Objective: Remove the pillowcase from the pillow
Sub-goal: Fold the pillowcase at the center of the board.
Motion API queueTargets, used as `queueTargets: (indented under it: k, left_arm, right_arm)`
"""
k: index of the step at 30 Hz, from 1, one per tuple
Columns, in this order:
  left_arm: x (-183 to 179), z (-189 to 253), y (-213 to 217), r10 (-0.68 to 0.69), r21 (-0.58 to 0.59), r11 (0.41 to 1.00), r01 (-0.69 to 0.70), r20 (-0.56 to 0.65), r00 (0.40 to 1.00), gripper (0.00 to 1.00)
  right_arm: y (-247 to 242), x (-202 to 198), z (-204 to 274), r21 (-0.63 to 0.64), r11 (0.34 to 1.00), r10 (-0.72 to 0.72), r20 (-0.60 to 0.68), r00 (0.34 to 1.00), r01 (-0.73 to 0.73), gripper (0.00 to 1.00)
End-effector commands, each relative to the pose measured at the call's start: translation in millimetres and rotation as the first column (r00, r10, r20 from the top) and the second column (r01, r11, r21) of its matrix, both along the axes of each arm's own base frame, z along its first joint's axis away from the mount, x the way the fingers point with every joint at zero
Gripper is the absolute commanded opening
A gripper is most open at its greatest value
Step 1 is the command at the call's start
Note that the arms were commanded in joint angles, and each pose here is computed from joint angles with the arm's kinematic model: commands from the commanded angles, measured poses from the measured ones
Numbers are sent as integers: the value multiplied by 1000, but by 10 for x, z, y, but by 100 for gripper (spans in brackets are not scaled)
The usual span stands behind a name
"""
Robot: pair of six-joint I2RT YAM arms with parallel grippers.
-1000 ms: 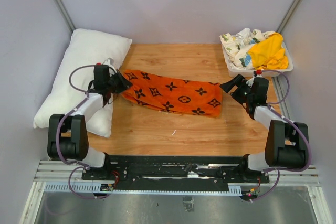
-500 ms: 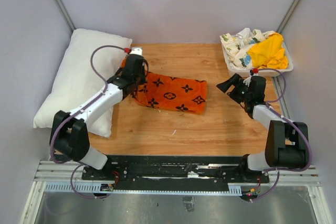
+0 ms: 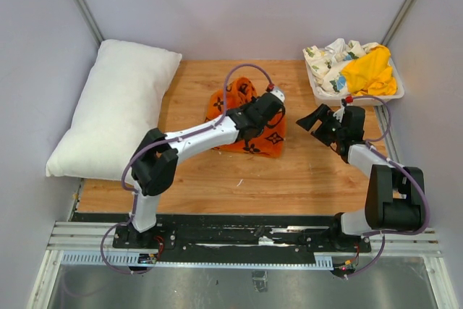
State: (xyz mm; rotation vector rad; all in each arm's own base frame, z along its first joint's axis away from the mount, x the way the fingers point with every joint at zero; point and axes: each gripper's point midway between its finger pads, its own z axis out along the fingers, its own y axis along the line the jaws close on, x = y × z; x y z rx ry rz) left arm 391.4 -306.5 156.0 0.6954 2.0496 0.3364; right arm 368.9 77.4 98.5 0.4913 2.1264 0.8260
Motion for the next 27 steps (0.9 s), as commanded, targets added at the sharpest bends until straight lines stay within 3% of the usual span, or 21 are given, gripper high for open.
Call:
queueTargets:
  k: [1,7,14,25,27]
  left_arm:
    - [-32,213,-317,-73,83,994,69,54,996,0]
    - [-198,184,-640,-164,67,984,163,2,986,0]
    - [-353,-196,-680,-179,137,973,186,-60,982,0]
    - [-607,-399,-857,-222,112,967,230,-82,972,0]
    - [-631,-402,-897,-231,101,966,239,-84,969,0]
  right_arm:
    - [62,25,89,-6,999,40,22,999,-40,88]
    - [77,29,9,11,999,38,-9,999,-38,88]
    - [132,17,-116,45,998,50,-49,998,-47,77]
    - [167,-18,-221,46,997,59,-76,995,-56,76]
    - [200,-13,-273,35,998,64,-87,994,-61,71]
